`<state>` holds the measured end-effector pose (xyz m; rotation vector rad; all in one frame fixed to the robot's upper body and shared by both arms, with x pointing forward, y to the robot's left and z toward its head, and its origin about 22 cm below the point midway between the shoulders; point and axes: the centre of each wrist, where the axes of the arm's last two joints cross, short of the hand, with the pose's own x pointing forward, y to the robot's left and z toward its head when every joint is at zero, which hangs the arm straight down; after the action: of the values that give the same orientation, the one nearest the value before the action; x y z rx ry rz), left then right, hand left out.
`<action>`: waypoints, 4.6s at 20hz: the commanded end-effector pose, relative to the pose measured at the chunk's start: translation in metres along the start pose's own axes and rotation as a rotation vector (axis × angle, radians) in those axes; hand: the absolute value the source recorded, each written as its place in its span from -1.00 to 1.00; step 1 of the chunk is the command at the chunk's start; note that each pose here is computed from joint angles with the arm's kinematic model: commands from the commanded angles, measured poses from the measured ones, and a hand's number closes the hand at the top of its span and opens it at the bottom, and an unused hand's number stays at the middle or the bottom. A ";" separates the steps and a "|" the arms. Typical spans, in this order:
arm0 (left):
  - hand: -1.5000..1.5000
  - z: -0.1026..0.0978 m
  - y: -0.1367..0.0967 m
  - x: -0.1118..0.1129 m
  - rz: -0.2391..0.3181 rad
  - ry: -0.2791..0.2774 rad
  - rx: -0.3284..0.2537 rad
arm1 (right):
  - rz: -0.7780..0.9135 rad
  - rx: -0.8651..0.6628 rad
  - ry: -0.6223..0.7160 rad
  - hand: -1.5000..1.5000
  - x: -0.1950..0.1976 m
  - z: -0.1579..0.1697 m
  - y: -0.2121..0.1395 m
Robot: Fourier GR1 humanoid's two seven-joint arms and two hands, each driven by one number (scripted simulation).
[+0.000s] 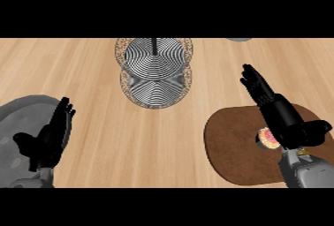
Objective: Pick the cupcake from the cutting board and place it in the tiered basket
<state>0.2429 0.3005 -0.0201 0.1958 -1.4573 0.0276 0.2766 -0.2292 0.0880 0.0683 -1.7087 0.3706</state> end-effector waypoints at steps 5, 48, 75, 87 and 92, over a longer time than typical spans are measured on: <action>0.00 0.002 0.015 0.018 -0.037 -0.024 -0.075 | -0.108 0.138 -0.265 1.00 0.035 0.009 0.018; 0.00 0.001 -0.011 0.048 -0.002 0.043 -0.164 | 1.021 0.088 0.763 -1.00 0.058 0.044 0.012; 0.00 -0.012 -0.014 0.052 -0.011 0.027 -0.149 | 1.180 0.221 0.754 1.00 -0.033 0.039 -0.012; 0.00 -0.012 0.003 0.066 -0.009 0.037 -0.165 | 1.293 0.063 0.528 1.00 -0.037 0.019 -0.115; 0.00 -0.006 -0.011 0.052 -0.002 0.042 -0.166 | 1.224 -0.174 0.267 1.00 -0.023 0.000 -0.093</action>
<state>0.2577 0.2892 0.0318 0.0675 -1.4164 -0.0914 0.2971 -0.3213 0.0713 -1.0775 -1.1312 1.1826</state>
